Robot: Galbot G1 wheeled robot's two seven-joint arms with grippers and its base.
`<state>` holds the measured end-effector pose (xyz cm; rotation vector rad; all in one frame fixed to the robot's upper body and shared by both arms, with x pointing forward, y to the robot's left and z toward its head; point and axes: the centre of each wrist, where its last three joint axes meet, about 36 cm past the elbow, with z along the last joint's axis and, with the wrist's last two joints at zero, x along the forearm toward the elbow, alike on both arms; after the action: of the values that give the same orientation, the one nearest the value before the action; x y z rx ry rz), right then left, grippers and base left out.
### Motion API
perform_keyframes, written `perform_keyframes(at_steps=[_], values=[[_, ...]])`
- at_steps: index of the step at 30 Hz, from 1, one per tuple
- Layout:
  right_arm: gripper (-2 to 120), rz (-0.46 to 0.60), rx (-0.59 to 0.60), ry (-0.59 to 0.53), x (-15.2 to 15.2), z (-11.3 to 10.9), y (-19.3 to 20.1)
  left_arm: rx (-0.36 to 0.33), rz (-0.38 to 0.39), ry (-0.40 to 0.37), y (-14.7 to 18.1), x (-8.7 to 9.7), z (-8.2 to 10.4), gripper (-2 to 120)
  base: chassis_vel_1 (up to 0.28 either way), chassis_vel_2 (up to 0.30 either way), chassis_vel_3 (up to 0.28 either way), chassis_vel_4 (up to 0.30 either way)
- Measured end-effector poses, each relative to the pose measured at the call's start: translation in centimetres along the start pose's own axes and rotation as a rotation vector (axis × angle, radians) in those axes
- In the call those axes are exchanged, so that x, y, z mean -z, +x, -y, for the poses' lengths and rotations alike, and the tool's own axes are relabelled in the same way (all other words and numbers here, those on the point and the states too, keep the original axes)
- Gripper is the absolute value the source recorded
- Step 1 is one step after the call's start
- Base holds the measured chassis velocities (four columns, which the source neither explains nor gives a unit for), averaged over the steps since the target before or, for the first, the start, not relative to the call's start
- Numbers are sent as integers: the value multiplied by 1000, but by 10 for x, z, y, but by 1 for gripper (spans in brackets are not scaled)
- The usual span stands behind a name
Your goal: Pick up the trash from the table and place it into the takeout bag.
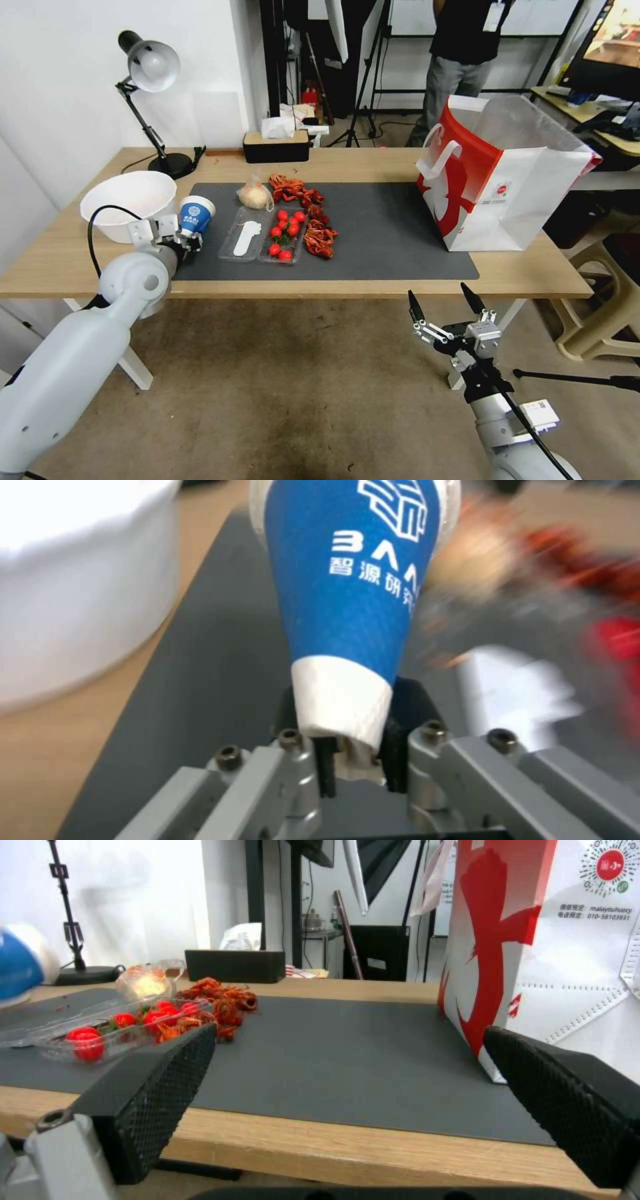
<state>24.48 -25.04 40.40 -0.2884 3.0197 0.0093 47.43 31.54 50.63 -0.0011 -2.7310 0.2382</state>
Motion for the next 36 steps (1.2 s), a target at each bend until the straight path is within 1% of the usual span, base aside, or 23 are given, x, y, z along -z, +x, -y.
perform_keyframes(at_steps=[2, 3, 6, 7, 10, 11, 12, 13, 14, 15, 17, 18, 21, 22, 23, 25, 26, 27, 30, 31, 34, 35, 36], values=[[100, 0, -1, -2, 0, -1, 0, -96, 102, -34, 15, 8, 10, 6, 0, 0, 0, 0], [100, 0, -1, -2, 0, -1, 0, -96, 102, -34, 15, 8, 10, 6, 0, 0, 0, 0], [100, 8, -2, -2, 4, -2, 1, -238, 212, -94, 28, 34, 32, 6, 0, 0, 0, 0], [100, 8, -2, -2, 4, -2, 1, -238, 212, -94, 28, 34, 32, 6, 0, 0, 0, 0], [100, 13, -8, 1, 8, -1, 3, -380, 252, -157, 26, 59, 71, 6, 0, 0, 0, 0], [100, 13, -8, 1, 8, -1, 3, -380, 252, -157, 26, 59, 71, 6, 0, 0, 0, 0], [100, 13, -10, 2, 8, -1, 4, -419, 264, -178, 22, 69, 86, 6, 0, 0, 0, 0], [100, 14, -17, 5, 9, -1, 6, -478, 299, -212, 13, 93, 113, 6, 0, 0, 0, 0], [100, 14, -17, 5, 9, -1, 6, -478, 299, -212, 13, 93, 113, 6, 0, 0, 0, 0], [100, 15, -23, 9, 10, 0, 7, -515, 326, -235, 6, 113, 134, 6, 0, 0, 0, 0], [100, 15, -32, 13, 11, 1, 8, -572, 337, -272, -9, 134, 174, 6, 0, 0, 0, 0], [100, 15, -32, 13, 11, 1, 8, -572, 337, -272, -9, 134, 174, 6, 0, 0, 0, 0], [100, 17, -41, 15, 12, 2, 10, -625, 349, -315, -24, 149, 217, 6, 0, 0, 0, 0], [100, 17, -41, 15, 12, 2, 10, -625, 349, -315, -24, 149, 217, 6, 0, 0, 0, 0], [100, 18, -44, 15, 12, 2, 10, -653, 354, -331, -29, 153, 237, 6, 0, 0, 0, 0], [100, 16, -49, 17, 10, 1, 11, -716, 372, -368, -34, 162, 286, 6, 0, 0, 0, 0], [100, 16, -49, 17, 10, 1, 11, -716, 372, -368, -34, 162, 286, 6, 0, 0, 0, 0], [100, 13, -52, 18, 8, 1, 11, -739, 381, -390, -35, 164, 307, 6, 0, 0, 0, 0], [100, 5, -56, 18, 3, 0, 12, -794, 421, -456, -40, 168, 351, 6, 0, 0, 0, 0], [100, 5, -56, 18, 3, 0, 12, -794, 421, -456, -40, 168, 351, 6, 0, 0, 0, 0], [100, 0, -58, 18, -1, 0, 11, -801, 449, -532, -49, 165, 396, 6, 0, 0, 0, 0], [100, 0, -58, 18, -1, 0, 11, -801, 449, -532, -49, 165, 396, 6, 0, 0, 0, 0], [100, -1, -58, 18, -2, 0, 11, -807, 449, -547, -51, 162, 411, 6, 0, 0, 0, 0]])
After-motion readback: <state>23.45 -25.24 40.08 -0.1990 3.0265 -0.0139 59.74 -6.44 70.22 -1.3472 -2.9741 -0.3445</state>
